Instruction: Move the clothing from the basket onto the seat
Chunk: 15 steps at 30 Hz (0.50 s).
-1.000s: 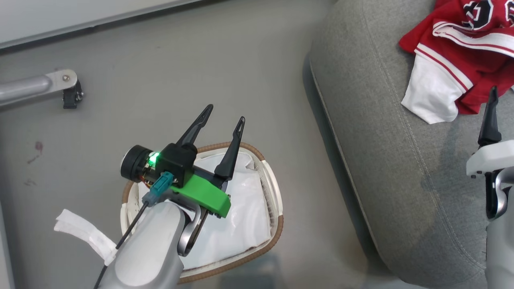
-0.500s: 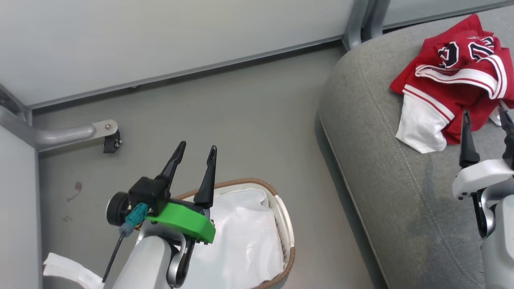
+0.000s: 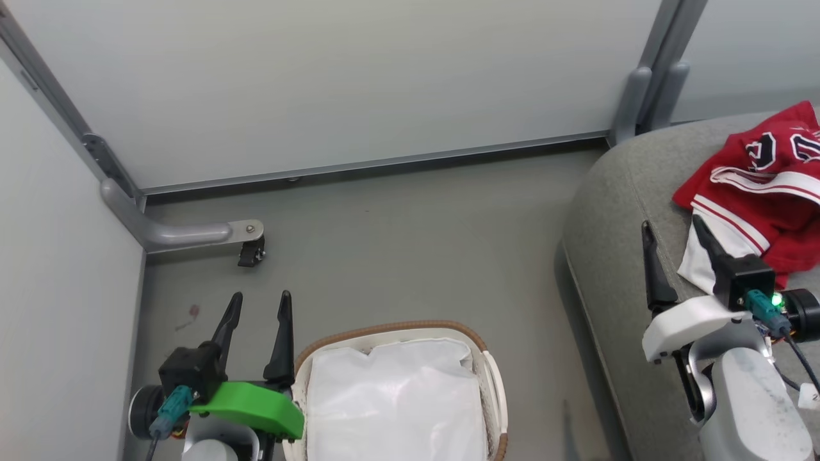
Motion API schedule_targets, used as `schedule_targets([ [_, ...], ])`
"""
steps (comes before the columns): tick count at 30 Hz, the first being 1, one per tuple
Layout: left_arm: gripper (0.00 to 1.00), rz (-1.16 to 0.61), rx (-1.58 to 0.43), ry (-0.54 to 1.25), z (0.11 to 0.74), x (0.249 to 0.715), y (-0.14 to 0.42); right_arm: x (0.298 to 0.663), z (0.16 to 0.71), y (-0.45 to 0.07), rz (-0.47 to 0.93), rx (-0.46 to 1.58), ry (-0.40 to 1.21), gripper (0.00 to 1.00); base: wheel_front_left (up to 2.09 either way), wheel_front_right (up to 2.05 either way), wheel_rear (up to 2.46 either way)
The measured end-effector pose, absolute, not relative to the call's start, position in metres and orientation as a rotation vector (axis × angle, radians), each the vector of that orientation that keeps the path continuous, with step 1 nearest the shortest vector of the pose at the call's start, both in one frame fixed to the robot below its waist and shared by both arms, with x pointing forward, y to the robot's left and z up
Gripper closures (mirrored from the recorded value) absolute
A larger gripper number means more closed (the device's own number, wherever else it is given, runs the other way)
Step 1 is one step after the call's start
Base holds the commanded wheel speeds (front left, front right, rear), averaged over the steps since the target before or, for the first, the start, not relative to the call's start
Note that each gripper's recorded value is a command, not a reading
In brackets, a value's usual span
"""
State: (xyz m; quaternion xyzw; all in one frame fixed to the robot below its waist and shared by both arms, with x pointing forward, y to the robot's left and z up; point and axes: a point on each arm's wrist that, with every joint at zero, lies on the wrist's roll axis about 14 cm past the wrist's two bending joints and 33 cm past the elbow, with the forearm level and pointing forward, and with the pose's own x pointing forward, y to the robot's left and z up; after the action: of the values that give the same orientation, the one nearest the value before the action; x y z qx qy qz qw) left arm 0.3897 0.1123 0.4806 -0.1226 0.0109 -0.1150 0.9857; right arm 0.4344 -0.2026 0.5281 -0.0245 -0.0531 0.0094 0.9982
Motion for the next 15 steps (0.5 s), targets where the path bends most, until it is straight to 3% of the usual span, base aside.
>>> schedule_targets([
  [15, 0.00, -0.065, -0.255, 0.024, 0.473, 0.351, 0.161, 0.404, 0.504, -0.140, 0.171, 0.092, -0.058, 0.00, 0.00, 0.00, 0.00],
])
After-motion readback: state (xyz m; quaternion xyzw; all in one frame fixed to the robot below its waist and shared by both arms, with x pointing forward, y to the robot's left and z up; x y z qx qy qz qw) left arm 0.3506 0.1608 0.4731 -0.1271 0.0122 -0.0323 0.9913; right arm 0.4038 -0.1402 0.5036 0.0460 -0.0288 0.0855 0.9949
